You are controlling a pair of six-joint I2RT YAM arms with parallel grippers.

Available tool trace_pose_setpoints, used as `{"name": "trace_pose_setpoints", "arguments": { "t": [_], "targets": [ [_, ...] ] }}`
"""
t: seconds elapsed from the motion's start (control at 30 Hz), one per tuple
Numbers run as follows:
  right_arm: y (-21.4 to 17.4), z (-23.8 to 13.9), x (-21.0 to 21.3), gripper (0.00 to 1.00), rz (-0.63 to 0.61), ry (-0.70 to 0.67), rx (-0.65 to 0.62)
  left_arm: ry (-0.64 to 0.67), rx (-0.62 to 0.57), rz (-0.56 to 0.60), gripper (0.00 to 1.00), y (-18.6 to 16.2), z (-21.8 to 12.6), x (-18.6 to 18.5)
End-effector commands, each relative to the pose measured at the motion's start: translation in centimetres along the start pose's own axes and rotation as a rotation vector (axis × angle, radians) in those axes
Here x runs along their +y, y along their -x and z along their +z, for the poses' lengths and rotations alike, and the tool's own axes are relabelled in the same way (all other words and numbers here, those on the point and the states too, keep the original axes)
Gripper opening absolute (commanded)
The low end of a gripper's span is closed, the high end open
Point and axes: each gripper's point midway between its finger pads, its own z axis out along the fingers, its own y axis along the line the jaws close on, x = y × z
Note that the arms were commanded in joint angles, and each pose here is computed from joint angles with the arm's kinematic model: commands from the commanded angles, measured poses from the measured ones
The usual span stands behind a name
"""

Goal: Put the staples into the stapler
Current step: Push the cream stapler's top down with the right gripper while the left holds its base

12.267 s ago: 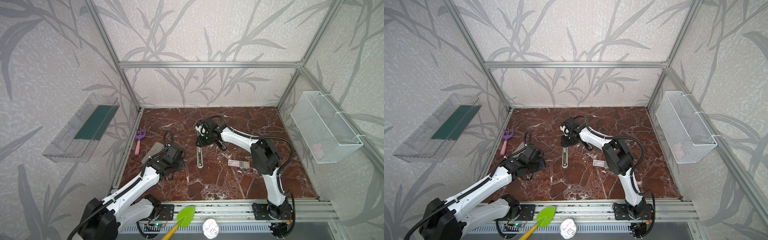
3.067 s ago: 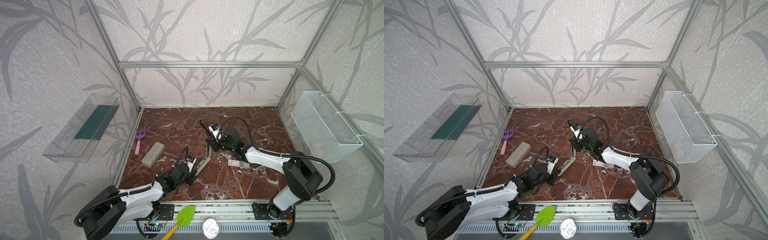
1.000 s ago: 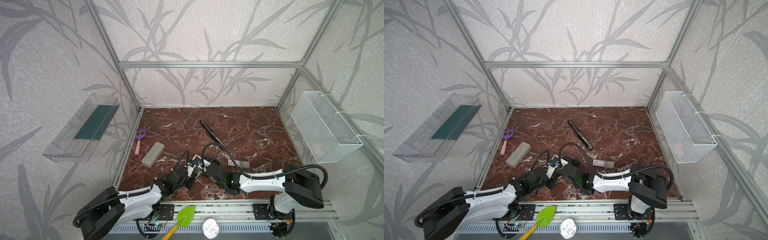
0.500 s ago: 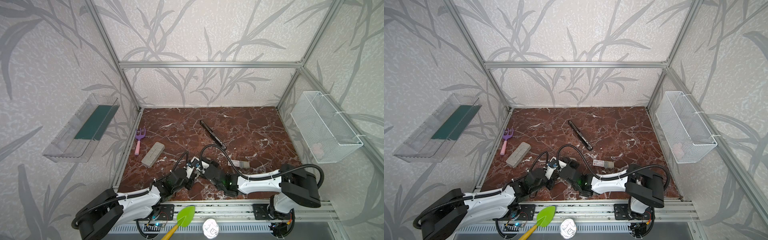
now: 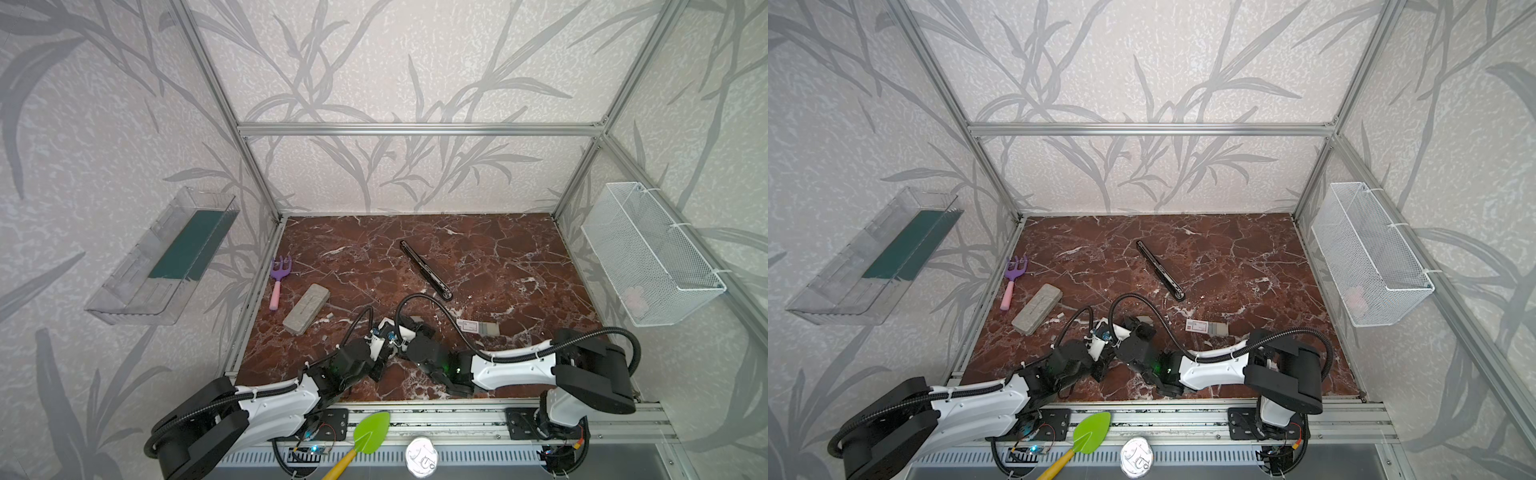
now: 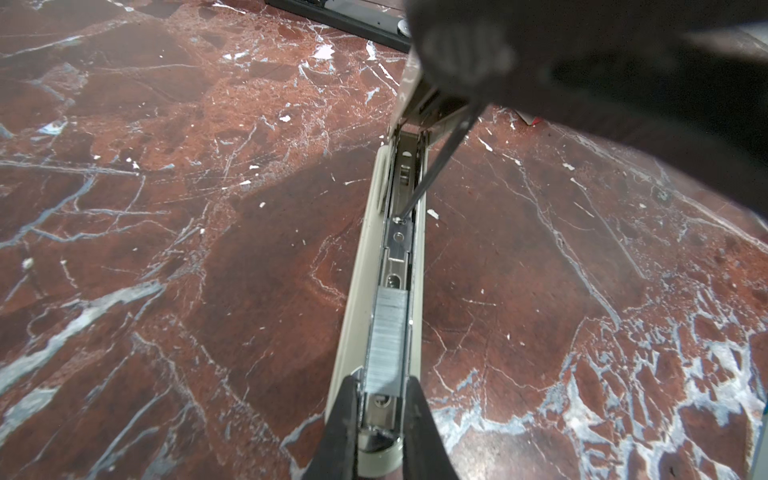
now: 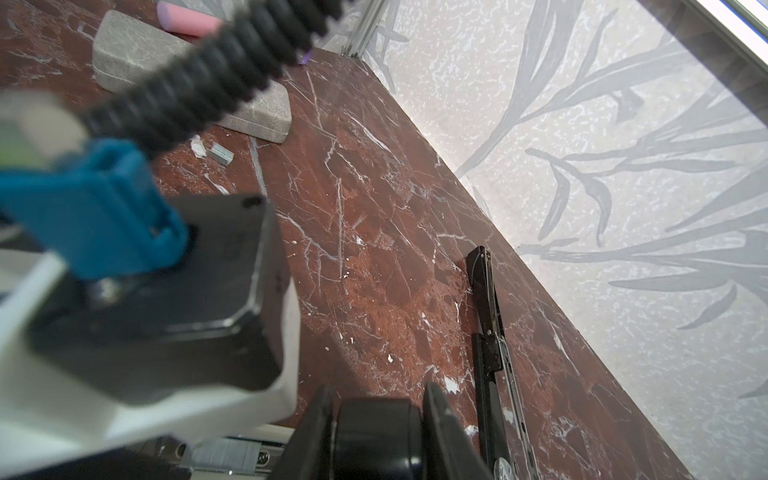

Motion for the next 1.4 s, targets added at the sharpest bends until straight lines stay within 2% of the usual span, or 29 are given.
{"name": "trace_pose_setpoints", "arguments": {
  "t": [0.0,0.33,0.6,0.8,0.97,1.27,1.37],
  "targets": [
    [2.9,-1.9,6.4,0.26,0.121,0.257,-0.119,0.090,-0.161,-0.053,0.00,3.8,-0.2,1.6],
    [2.7,-2.0,7.4,0.26,0.085,0.261,-0.127,0.092,-0.175,-0.056,0.01,4.0,-0.4,1.7],
    [2.9,-2.1,7.6,0.34,0.092,0.265,-0.136,0.089,-0.168,-0.058,0.00,3.8,-0.3,1.6],
    [1.9,-1.7,8.2,0.46,0.074,0.254,-0.114,0.083,-0.170,-0.059,0.00,3.9,-0.3,1.5],
    [2.0,-1.6,8.1,0.46,0.078,0.238,-0.113,0.081,-0.169,-0.058,0.00,3.9,-0.4,1.5],
    [1.4,-1.5,5.7,0.51,0.098,0.133,-0.085,0.124,-0.147,-0.059,0.00,3.9,-0.4,2.1],
    [1.7,-1.9,3.8,0.51,0.143,0.090,-0.082,0.140,-0.137,-0.059,0.00,3.9,-0.3,2.3]
  ]
}}
